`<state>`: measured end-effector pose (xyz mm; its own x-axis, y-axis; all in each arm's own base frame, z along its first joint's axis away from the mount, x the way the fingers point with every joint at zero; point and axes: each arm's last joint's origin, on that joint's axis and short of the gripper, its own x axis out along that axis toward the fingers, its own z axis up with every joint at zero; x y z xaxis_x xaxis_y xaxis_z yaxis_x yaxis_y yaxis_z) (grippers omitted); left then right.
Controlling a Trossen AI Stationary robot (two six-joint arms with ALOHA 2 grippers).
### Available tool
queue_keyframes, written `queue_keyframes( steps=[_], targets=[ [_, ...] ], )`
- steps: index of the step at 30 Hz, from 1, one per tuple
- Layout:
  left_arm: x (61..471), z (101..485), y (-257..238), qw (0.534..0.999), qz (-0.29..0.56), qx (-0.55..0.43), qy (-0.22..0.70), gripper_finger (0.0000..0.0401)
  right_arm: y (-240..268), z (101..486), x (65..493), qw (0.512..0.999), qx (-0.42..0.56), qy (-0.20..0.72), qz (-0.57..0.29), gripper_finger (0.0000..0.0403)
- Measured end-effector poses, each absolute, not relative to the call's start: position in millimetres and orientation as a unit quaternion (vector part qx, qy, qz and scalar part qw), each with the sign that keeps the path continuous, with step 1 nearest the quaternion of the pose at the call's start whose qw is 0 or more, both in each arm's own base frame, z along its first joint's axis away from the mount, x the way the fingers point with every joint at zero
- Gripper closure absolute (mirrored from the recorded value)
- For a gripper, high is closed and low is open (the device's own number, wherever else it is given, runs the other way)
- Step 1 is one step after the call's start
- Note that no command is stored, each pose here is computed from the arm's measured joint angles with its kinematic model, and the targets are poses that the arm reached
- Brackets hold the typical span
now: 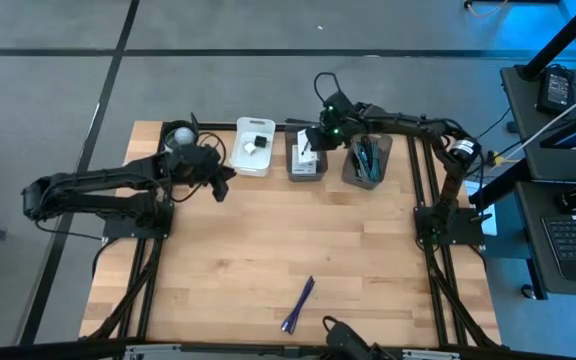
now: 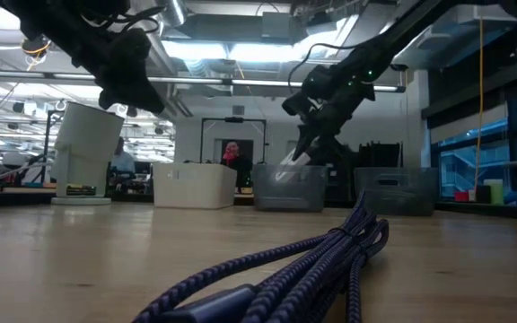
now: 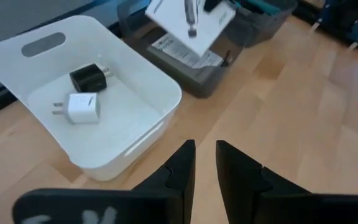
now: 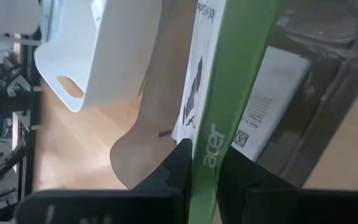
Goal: Pick and place items into bin
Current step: Put the white card reader box into the left black bin, then put the violet charger cable into the right black bin
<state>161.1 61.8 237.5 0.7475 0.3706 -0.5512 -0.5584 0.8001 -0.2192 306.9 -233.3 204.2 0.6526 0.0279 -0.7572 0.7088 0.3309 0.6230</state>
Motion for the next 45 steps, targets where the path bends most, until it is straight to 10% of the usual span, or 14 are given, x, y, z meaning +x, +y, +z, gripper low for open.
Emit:
queue_keyframes(
  steps=[18,34,45],
  targets=[
    [161,239,65,0.917,0.247,-0.206,0.237,0.0342,-231,201,313,0.753,0.516,0.346,-0.217,0.0352],
    [163,243,66,0.923,0.246,-0.207,0.213,0.0342,-234,201,309,0.747,0.521,0.347,-0.225,0.0250],
    [163,243,66,0.930,0.238,-0.173,0.222,0.0343,-229,261,278,0.785,0.488,0.296,-0.242,0.0249]
  ],
)
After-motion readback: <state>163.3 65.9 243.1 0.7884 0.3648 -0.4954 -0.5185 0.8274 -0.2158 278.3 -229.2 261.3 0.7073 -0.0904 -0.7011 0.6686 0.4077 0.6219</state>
